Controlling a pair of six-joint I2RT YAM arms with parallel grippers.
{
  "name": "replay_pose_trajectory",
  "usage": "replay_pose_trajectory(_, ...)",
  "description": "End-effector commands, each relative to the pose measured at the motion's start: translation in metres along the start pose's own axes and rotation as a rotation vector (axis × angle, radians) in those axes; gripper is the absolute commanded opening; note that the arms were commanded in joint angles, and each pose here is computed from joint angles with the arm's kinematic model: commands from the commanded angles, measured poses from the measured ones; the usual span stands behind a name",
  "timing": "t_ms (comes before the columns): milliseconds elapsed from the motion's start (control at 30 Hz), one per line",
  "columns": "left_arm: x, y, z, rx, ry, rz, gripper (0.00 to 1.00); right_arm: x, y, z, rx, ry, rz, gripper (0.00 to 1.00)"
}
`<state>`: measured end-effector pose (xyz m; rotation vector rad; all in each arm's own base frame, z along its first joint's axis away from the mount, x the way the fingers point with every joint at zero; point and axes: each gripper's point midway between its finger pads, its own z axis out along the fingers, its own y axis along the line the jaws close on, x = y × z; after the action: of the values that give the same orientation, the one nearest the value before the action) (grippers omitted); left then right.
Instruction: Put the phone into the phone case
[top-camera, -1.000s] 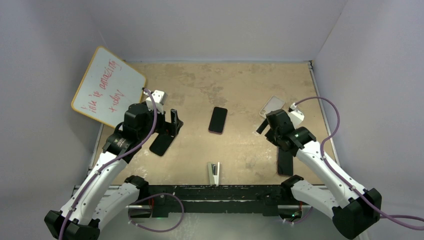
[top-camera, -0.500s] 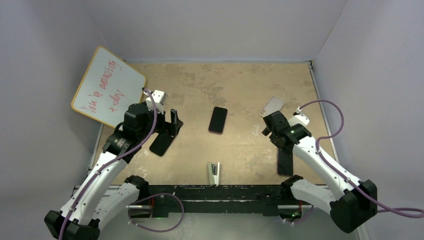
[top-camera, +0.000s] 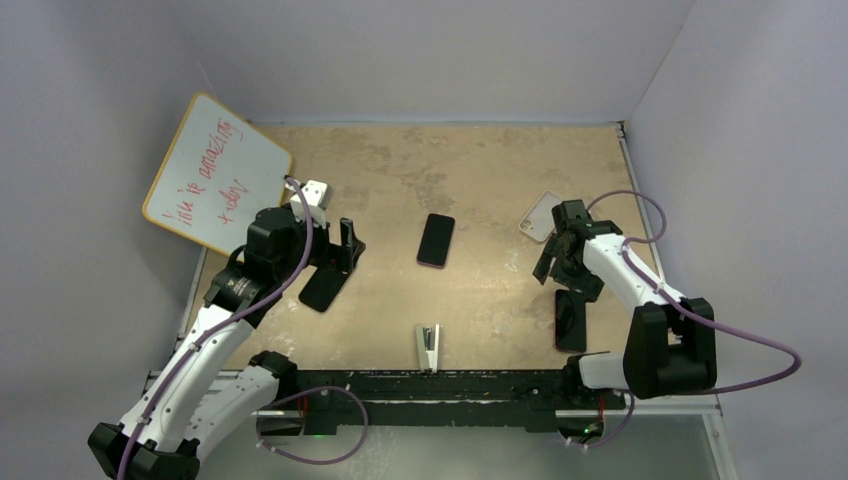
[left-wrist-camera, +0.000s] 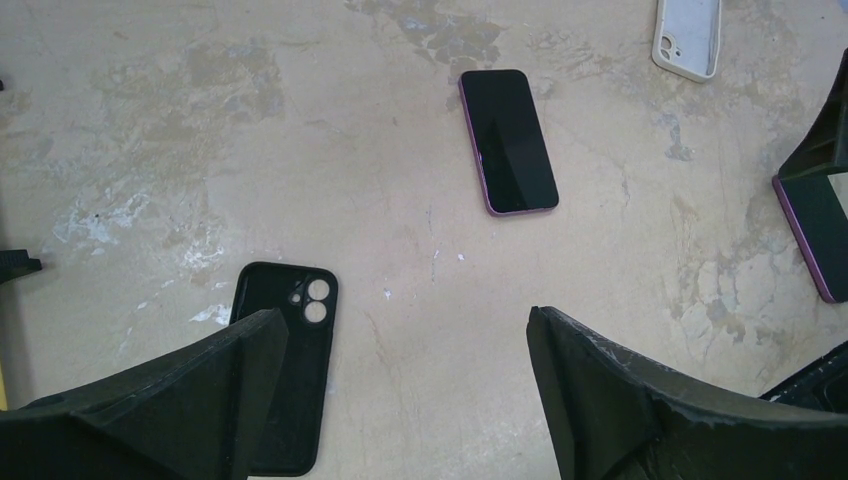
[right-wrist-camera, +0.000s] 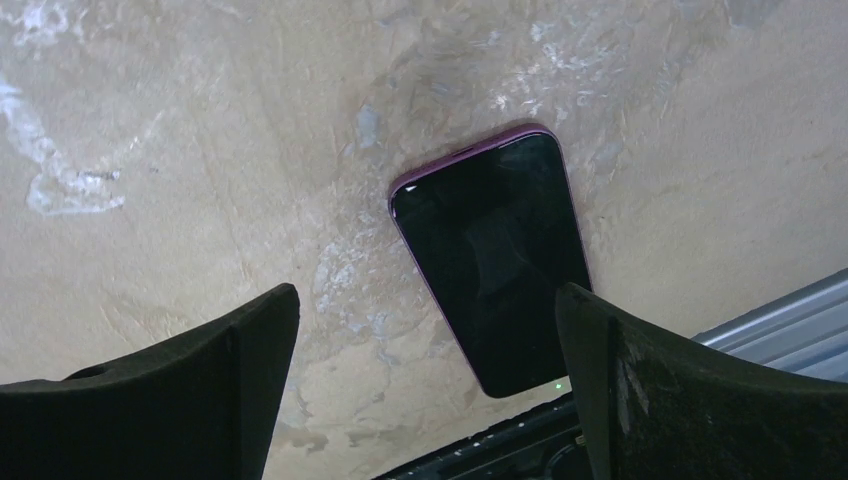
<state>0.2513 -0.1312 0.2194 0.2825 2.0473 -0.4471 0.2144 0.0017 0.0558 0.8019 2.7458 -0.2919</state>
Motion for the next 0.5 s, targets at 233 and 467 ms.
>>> replay_pose_trajectory(233, -0.005, -0.007, -0.004, 0.033, -0.026, -0.002, 0.95, -0.045, 0.021, -0.032, -0.146, -0.042, -0.088, 0.99)
replay_pose_trajectory(467, -0.007, -0.009, -0.007, 0.033, -0.038, 0.004, 0.95, -0.059, 0.018, -0.035, -0.102, -0.070, -0.024, 0.95)
